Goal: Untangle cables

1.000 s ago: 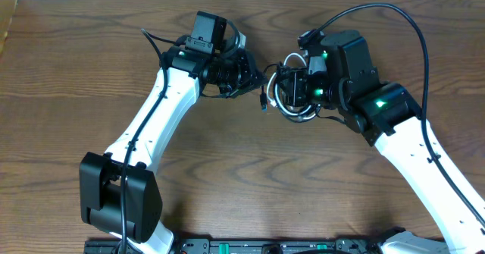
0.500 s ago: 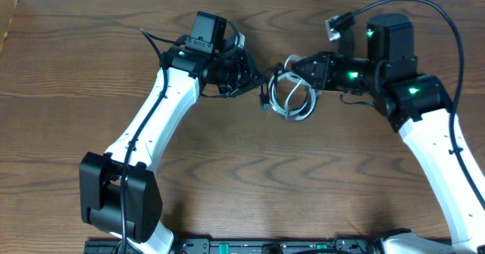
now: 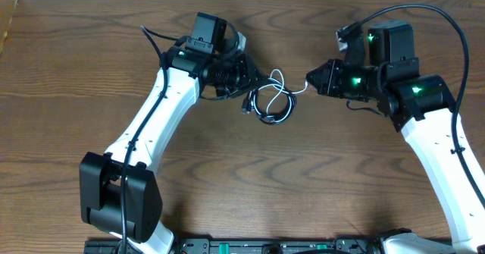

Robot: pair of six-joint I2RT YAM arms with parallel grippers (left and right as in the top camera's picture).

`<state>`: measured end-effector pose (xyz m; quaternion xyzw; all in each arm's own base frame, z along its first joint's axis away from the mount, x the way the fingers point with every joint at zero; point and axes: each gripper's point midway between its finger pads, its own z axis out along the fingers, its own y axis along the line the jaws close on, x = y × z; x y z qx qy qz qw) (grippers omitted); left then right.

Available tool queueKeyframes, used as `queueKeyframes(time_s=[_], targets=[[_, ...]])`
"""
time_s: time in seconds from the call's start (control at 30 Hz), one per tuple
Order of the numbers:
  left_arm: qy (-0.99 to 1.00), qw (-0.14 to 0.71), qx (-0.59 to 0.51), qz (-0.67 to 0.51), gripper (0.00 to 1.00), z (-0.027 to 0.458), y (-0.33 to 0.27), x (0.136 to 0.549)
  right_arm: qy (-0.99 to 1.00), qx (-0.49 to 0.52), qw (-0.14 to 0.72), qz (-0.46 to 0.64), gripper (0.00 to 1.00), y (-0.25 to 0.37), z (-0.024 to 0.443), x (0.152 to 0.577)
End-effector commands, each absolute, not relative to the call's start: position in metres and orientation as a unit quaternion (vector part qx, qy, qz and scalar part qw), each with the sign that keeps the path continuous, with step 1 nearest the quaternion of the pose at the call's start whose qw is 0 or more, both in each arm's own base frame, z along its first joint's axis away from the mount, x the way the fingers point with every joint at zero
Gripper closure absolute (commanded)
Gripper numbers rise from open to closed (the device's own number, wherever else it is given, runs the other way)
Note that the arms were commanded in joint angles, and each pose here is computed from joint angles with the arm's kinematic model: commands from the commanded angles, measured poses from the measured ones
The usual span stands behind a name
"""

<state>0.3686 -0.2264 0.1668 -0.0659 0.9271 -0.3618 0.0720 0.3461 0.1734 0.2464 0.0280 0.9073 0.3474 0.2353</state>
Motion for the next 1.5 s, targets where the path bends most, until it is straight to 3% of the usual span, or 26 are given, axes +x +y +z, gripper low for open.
queueKeyframes(time_s=[0.0,0.07,0.27,0.47,0.7,1.07,1.47], targets=[[0.944,0.098,-0.073,-0.306,0.70,0.155,-0.209,0.376,0.919,0.052,0.267,0.285,0.99,0.148,0.242,0.355],[0.948,0.098,-0.078,-0.293,0.66,0.149,-0.204,0.376,0.922,0.060,0.268,0.273,0.97,0.141,0.239,0.357],[0.958,0.097,-0.084,-0.257,0.62,0.129,-0.199,0.377,0.926,0.059,0.268,0.260,0.78,0.134,0.234,0.360],[0.964,0.124,-0.070,-0.224,0.61,0.116,-0.207,0.387,0.930,0.069,0.271,0.237,0.70,0.127,0.229,0.362],[0.963,0.139,-0.062,-0.221,0.62,0.100,-0.219,0.403,0.935,0.077,0.268,0.221,0.66,0.121,0.224,0.361],[0.972,0.164,-0.007,-0.167,0.61,0.113,-0.237,0.423,0.936,0.088,0.269,0.211,0.62,0.112,0.223,0.363],[0.992,0.112,-0.003,-0.063,0.62,0.039,-0.227,0.415,0.943,0.086,0.250,0.203,0.60,0.110,0.216,0.355]])
